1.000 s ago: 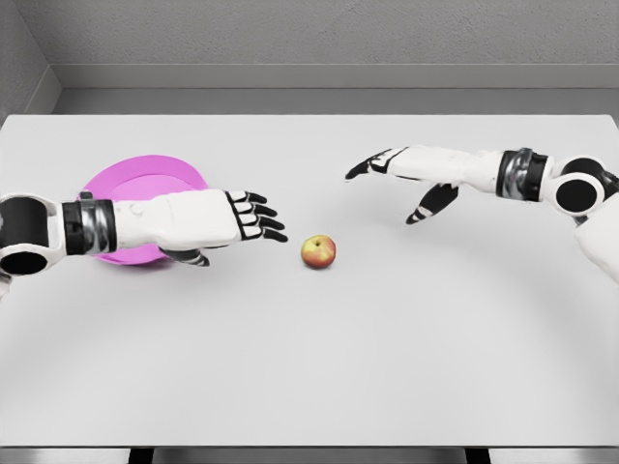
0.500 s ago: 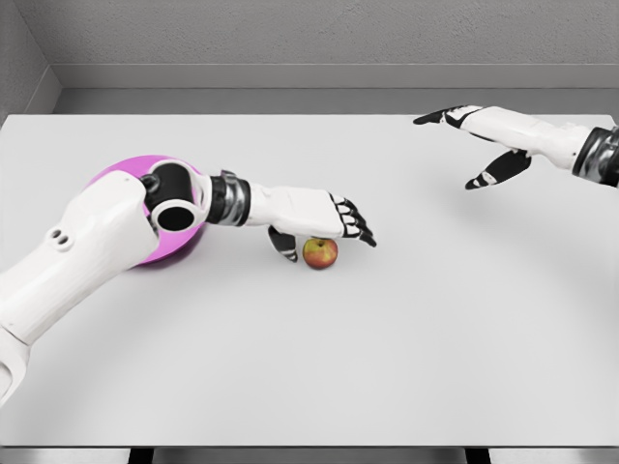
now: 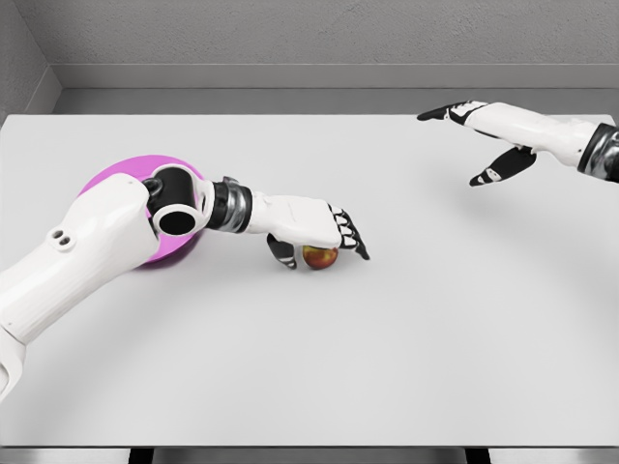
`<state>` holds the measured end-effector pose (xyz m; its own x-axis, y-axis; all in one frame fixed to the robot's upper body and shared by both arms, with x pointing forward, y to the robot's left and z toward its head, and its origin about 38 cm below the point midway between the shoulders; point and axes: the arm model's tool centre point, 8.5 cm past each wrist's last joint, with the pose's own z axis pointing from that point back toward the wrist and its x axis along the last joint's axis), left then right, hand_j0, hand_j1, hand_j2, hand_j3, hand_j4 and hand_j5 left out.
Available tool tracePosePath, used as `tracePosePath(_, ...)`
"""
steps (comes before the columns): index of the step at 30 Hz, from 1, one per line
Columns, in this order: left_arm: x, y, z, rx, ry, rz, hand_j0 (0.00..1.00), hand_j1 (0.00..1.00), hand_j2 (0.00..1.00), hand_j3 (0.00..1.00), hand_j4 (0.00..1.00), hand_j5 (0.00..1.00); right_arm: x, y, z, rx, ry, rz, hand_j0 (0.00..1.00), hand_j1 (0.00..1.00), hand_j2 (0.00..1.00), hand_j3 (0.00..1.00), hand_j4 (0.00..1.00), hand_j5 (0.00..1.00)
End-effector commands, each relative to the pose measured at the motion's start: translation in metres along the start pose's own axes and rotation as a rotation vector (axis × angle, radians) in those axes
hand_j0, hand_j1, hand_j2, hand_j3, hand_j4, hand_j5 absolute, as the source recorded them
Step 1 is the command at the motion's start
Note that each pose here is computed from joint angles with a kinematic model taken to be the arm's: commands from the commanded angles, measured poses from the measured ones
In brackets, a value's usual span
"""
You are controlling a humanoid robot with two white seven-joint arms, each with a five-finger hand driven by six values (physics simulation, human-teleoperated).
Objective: Put the apple on the plate with both arms
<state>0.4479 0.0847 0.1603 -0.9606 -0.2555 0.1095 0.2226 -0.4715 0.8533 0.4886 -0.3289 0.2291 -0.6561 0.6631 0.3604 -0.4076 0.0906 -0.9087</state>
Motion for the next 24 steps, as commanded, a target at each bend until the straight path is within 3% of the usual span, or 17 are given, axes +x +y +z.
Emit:
tracePosePath(1, -0.0006, -0.0002, 0.0009, 0.003, 0.001, 0.006, 0.85, 0.85, 0.85, 0.85, 0.85, 0.85, 0.0003, -0.001, 0.0004, -0.006, -0.002, -0.005, 1.0, 1.0, 1.0, 1.0, 1.0, 1.0)
tracePosePath(2, -0.0017, -0.0013, 0.0025, 0.001, 0.005, 0.007, 0.79, 0.79, 0.79, 0.79, 0.79, 0.79, 0.0, 0.0005, 0.0005, -0.004, -0.001, -0.007, 1.0, 1.0, 1.0, 1.0, 1.0, 1.0)
tracePosePath(4, -0.0017, -0.0013, 0.0026, 0.001, 0.005, 0.007, 0.77, 0.77, 0.77, 0.77, 0.77, 0.77, 0.0006, -0.0005, 0.0002, -0.005, -0.002, -0.005, 1.0, 1.0, 1.0, 1.0, 1.0, 1.0)
tracePosePath(20, -0.0007, -0.008, 0.0001, -0.024, 0.003, 0.008, 0.76, 0.76, 0.76, 0.76, 0.76, 0.76, 0.003, -0.0026, -0.0009, -0.006, -0.009, 0.002, 1.0, 1.0, 1.0, 1.0, 1.0, 1.0)
tracePosePath(24, -0.0017, -0.0096, 0.0014, -0.033, 0.005, 0.011, 0.65, 0.65, 0.65, 0.65, 0.65, 0.65, 0.0027, -0.0011, -0.0008, -0.004, -0.009, 0.0, 1.0, 1.0, 1.0, 1.0, 1.0, 1.0)
